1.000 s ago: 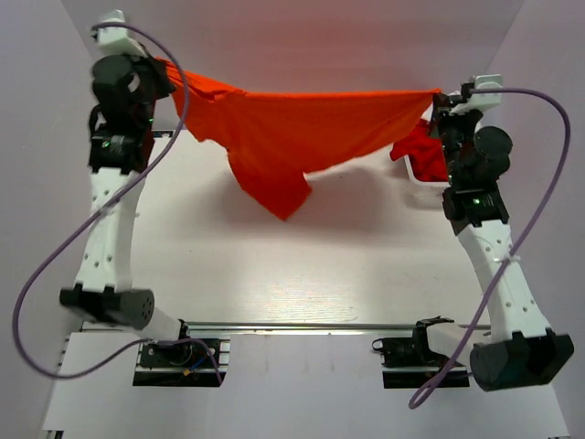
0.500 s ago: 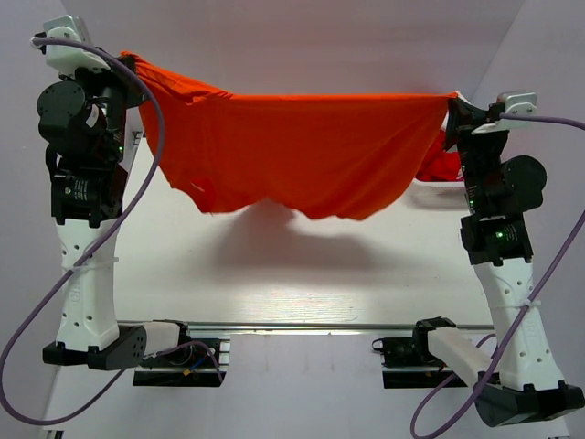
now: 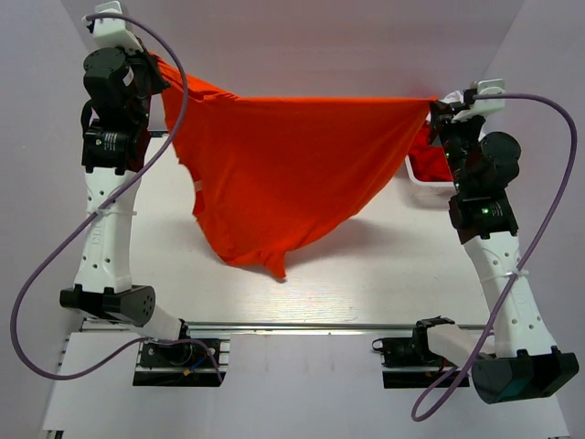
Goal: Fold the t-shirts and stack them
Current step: Flatten out the tshirt
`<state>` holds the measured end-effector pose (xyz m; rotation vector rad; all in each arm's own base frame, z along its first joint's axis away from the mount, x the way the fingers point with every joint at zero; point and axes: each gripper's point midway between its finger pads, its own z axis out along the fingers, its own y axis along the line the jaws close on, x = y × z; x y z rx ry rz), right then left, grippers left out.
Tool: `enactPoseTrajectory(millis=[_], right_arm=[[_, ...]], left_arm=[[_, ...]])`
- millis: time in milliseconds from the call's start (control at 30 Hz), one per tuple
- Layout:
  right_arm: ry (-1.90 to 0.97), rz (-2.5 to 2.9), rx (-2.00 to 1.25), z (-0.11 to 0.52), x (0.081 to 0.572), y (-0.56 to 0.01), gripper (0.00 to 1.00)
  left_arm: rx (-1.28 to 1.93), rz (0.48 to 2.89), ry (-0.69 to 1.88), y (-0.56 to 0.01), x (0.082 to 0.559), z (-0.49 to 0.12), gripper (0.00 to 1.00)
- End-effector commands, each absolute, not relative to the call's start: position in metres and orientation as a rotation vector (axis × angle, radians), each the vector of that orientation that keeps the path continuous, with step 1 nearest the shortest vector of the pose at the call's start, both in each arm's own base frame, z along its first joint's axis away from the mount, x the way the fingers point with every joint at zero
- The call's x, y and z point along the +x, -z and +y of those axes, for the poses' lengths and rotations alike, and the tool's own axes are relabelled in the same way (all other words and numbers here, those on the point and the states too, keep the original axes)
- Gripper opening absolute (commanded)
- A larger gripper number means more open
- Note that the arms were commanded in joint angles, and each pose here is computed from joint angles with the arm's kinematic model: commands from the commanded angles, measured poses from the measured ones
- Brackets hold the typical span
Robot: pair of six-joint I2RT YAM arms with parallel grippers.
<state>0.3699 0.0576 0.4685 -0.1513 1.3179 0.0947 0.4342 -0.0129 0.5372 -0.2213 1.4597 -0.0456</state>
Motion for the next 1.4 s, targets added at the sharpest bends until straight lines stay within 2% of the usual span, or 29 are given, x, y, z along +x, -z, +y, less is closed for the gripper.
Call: enactPoseTrajectory(millis=[0, 400, 700, 1067, 1200, 1367], right_arm=[[-0.102, 1.209, -0.128, 0.054, 0.351, -0.505, 0.0], [-0.139, 1.178, -0.119, 0.05, 0.304, -0.507, 0.0], [-0.142, 1.132, -0.112, 0.04, 0.239, -0.524, 0.0], [-0.238, 1.119, -0.083, 0.038, 0.166, -0.517, 0.0], [-0.246, 1.101, -0.08, 0.037, 0.156, -0.514, 0.0], [-0.256, 1.185, -0.062, 0.04, 0.184, -0.484, 0.0]], left_arm=[[-0.245, 1.344, 0.028, -0.579, 0.396, 0.0, 0.0], [-0.176, 1.247, 0.08, -0.611, 0.329, -0.007, 0.0], [-0.064, 1.1, 0.163, -0.652, 0.232, -0.018, 0.0], [0.044, 0.973, 0.224, -0.677, 0.149, -0.029, 0.0], [0.065, 0.966, 0.245, -0.669, 0.146, -0.034, 0.0], [0.051, 1.061, 0.267, -0.635, 0.191, -0.04, 0.0]])
